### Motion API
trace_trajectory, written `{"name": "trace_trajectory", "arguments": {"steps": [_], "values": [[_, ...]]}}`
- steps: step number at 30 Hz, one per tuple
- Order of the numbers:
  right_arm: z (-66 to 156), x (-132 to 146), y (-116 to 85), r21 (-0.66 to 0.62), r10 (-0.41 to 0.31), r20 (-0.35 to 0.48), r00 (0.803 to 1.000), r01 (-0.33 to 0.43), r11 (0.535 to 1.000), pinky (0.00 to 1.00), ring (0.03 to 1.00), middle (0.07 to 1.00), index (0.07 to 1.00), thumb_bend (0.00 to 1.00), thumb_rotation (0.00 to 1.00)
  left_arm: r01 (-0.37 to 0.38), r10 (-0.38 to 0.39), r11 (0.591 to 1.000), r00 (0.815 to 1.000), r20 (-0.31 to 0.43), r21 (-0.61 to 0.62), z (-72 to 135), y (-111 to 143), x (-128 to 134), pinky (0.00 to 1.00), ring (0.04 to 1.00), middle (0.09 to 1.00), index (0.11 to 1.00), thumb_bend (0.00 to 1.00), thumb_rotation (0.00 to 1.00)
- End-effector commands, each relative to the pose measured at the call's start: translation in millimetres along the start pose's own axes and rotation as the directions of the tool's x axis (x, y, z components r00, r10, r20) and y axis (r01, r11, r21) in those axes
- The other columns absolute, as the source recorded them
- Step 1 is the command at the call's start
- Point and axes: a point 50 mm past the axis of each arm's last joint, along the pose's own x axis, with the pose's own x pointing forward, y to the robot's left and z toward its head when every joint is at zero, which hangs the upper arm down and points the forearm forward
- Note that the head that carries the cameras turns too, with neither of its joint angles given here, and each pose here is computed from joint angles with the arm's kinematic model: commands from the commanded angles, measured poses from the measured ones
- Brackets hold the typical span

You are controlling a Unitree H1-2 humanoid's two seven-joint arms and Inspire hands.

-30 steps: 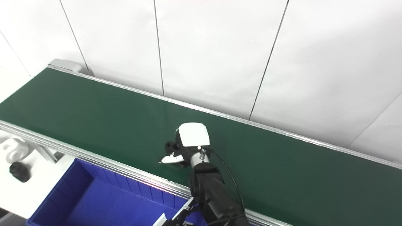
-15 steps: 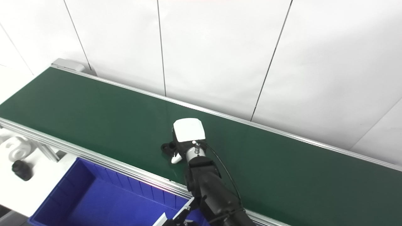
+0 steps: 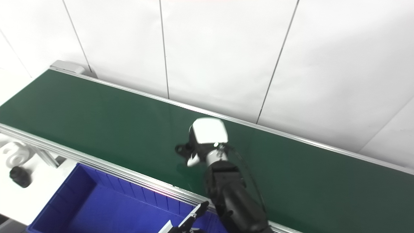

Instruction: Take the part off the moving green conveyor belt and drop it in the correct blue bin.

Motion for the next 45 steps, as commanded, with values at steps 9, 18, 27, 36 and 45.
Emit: {"name": "trace_trajectory", "arguments": {"steps": [9, 18, 27, 36, 45], "values": [[21.6, -60.5, -59.5, 0.072, -0.155, 0.031, 0.987, 0.152, 0.986, 0.08, 0.143, 0.231, 0.491, 0.51, 0.12, -0.011, 0.018, 0.996, 0.996, 0.082, -0.084, 9.7, 0.8, 7.6, 0.92, 1.000, 1.000, 1.000, 0.93, 0.72], [-0.3, -116.3, -62.9, 0.052, -0.217, -0.031, 0.976, 0.218, 0.975, 0.10, 0.173, 0.272, 0.487, 0.51, 0.12, -0.029, 0.036, 0.996, 0.996, 0.083, -0.084, 16.2, 33.1, -8.0, 0.99, 1.000, 1.000, 1.000, 0.90, 0.85], [-12.2, -203.2, -9.5, 0.204, -0.097, -0.345, 0.934, 0.176, 0.963, 0.10, 0.162, 0.256, 0.487, 0.51, 0.13, -0.077, 0.082, 0.995, 0.994, 0.077, -0.057, 30.9, 75.2, -20.0, 1.00, 1.000, 1.000, 1.000, 0.90, 0.92], [-6.5, -257.7, 25.2, 0.243, 0.035, -0.460, 0.887, 0.088, 0.966, 0.09, 0.152, 0.239, 0.488, 0.51, 0.12, -0.077, 0.082, 0.992, 0.995, 0.053, -0.098, 45.0, 105.1, -19.8, 1.00, 1.000, 1.000, 1.000, 0.86, 0.90], [-9.4, -275.2, 71.2, 0.295, 0.183, -0.511, 0.840, -0.029, 0.955, 0.14, 0.213, 0.323, 0.490, 0.51, 0.12, -0.081, 0.087, 0.990, 0.995, 0.042, -0.112, 50.3, 111.1, -17.0, 1.00, 1.000, 1.000, 1.000, 0.87, 0.88]]}}
